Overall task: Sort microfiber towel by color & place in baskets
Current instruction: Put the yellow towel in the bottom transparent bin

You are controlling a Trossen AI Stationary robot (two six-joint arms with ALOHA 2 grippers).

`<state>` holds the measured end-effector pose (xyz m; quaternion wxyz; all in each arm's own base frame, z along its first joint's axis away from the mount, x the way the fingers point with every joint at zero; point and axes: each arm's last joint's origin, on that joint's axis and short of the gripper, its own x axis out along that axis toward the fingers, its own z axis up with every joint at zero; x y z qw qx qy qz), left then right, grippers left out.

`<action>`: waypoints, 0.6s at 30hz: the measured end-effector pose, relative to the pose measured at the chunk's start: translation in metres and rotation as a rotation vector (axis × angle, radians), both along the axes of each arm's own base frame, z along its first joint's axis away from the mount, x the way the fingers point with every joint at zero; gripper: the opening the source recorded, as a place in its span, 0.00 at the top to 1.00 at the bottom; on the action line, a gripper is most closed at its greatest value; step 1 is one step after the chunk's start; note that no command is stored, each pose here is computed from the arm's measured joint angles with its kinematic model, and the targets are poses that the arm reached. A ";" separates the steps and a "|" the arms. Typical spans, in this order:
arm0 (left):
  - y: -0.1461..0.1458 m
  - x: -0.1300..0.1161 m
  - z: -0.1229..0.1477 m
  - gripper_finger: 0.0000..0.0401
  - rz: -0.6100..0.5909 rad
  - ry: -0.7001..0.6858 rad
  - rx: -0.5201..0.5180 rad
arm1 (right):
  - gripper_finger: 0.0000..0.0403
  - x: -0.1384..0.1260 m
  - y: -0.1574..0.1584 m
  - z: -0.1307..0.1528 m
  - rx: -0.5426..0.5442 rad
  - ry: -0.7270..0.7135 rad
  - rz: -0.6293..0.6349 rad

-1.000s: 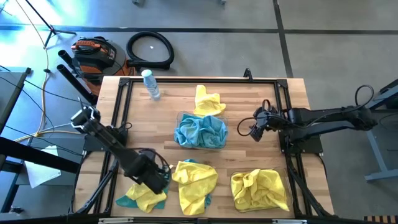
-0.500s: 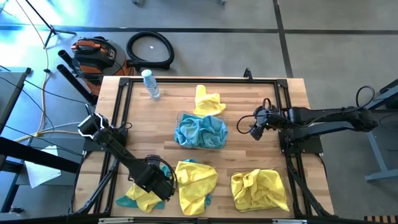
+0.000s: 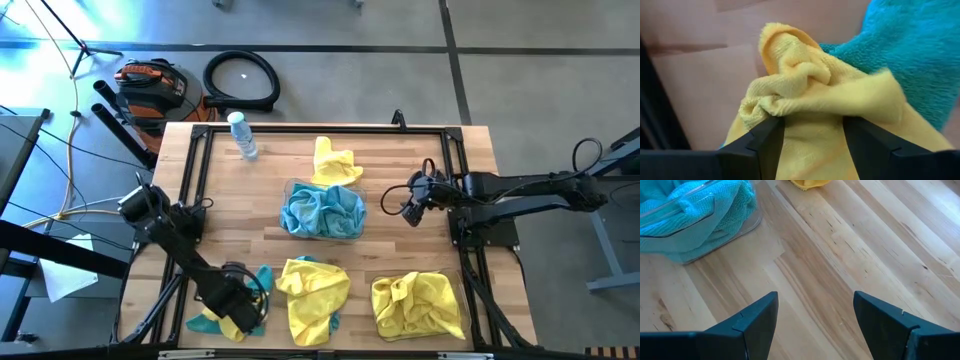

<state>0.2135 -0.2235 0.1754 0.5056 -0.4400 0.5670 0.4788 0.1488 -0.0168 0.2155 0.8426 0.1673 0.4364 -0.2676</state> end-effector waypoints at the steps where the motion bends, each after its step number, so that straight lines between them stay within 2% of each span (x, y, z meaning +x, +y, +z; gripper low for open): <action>1: 0.000 -0.001 -0.004 0.53 -0.003 -0.006 -0.008 | 0.37 0.000 0.000 0.000 0.000 0.000 0.000; 3: 0.001 -0.001 -0.011 0.57 -0.007 -0.019 -0.025 | 0.37 0.000 0.000 0.000 0.000 0.000 0.000; 5: 0.002 -0.001 -0.013 0.65 -0.008 -0.020 -0.029 | 0.37 0.000 0.000 0.000 0.000 0.000 0.000; 9: 0.003 0.001 -0.010 0.92 -0.017 -0.020 -0.027 | 0.37 0.000 0.000 0.000 0.000 0.000 0.000; 10: 0.003 0.000 -0.006 0.96 -0.020 -0.023 -0.023 | 0.37 0.000 0.000 0.000 0.000 0.000 0.000; 15: 0.006 -0.001 0.028 0.99 -0.037 -0.064 -0.014 | 0.37 0.000 0.000 0.000 -0.008 0.006 0.001; 18: 0.011 -0.002 0.060 0.99 -0.048 -0.171 0.028 | 0.37 -0.001 -0.001 0.000 -0.065 0.033 0.047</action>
